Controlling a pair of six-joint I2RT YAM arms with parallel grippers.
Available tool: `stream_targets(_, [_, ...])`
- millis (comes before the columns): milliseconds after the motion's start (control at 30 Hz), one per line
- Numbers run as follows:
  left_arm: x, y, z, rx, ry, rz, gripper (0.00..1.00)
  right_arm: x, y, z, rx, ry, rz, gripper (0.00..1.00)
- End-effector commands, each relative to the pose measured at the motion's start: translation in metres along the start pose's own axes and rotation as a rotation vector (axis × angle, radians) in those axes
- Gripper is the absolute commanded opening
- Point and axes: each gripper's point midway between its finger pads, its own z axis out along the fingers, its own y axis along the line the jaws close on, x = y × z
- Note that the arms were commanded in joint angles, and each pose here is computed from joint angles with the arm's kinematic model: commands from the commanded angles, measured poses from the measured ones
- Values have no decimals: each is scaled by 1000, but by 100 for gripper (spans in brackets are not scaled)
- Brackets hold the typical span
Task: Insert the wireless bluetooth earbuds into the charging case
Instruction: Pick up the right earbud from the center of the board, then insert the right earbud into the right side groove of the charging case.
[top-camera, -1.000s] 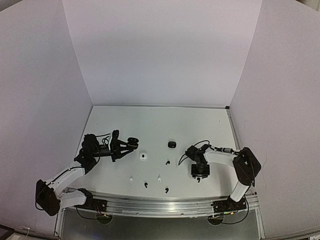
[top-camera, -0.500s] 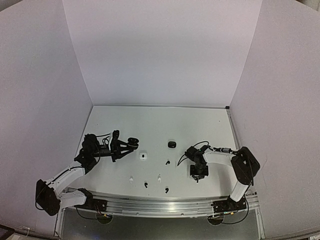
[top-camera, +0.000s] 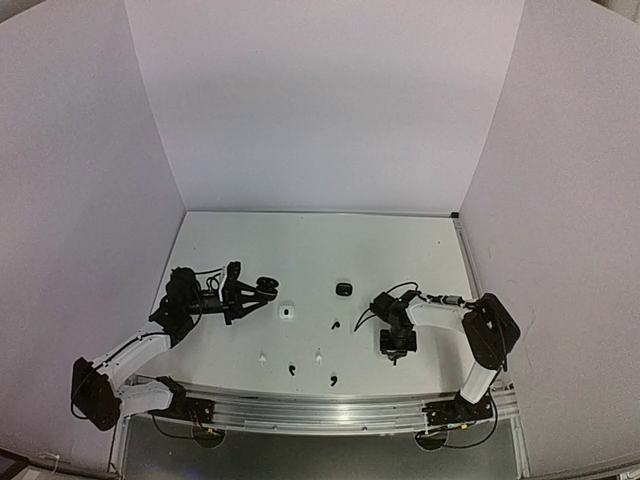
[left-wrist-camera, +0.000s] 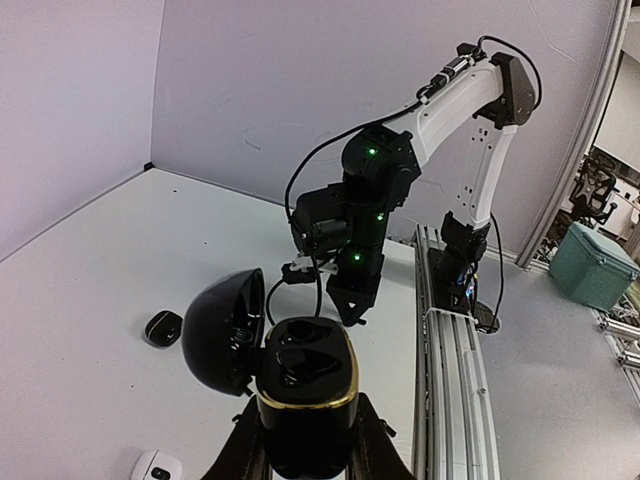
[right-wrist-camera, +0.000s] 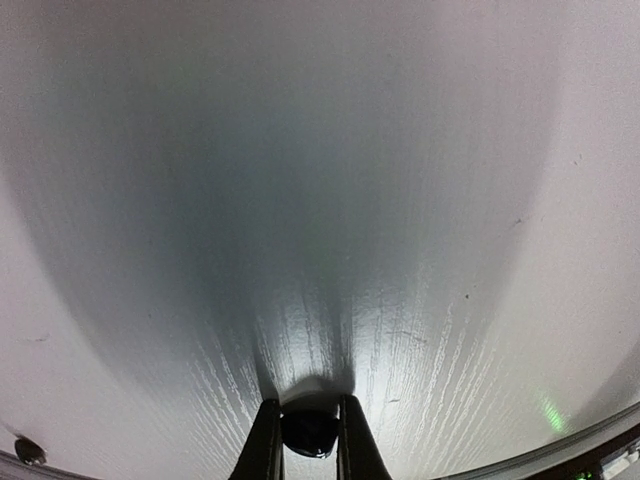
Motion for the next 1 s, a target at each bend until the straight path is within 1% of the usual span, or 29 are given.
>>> stream_targets(0, [-19, -4, 1, 13, -27, 59, 0, -1, -3, 3, 18, 5, -6, 0])
stream_targets(133, [-20, -4, 0, 0, -34, 66, 0, -8, 13, -16, -36, -10, -32, 0])
stream_targets(233, [-26, -5, -3, -13, -65, 87, 0, -26, 38, -54, -125, -92, -66, 0])
stream_targets(367, [-31, -8, -6, -15, -104, 120, 0, -59, 85, -147, -317, -328, -150, 0])
stream_targets(433, [-32, -9, -7, -14, -121, 158, 0, -65, 114, -199, -427, -486, -235, 0])
stream_targets(533, [-32, -12, -8, -11, -149, 229, 0, -49, 162, -274, -571, -728, -415, 0])
stream_targets(600, [-34, -12, -9, -13, -164, 263, 0, -26, 195, -319, -666, -877, -544, 0])
stream_targets(667, [-37, -11, -9, -20, -182, 301, 0, -7, 220, -354, -781, -997, -622, 0])
stream_targets(733, [-39, -10, -10, -37, -198, 363, 0, 10, 238, -380, -892, -1094, -671, 0])
stream_targets(833, [-41, -8, -11, -68, -210, 423, 0, 33, 260, -407, -1000, -1200, -739, 0])
stream_targets(967, [-43, -4, -13, -95, -215, 428, 0, 54, 290, -422, -1071, -1257, -833, 0])
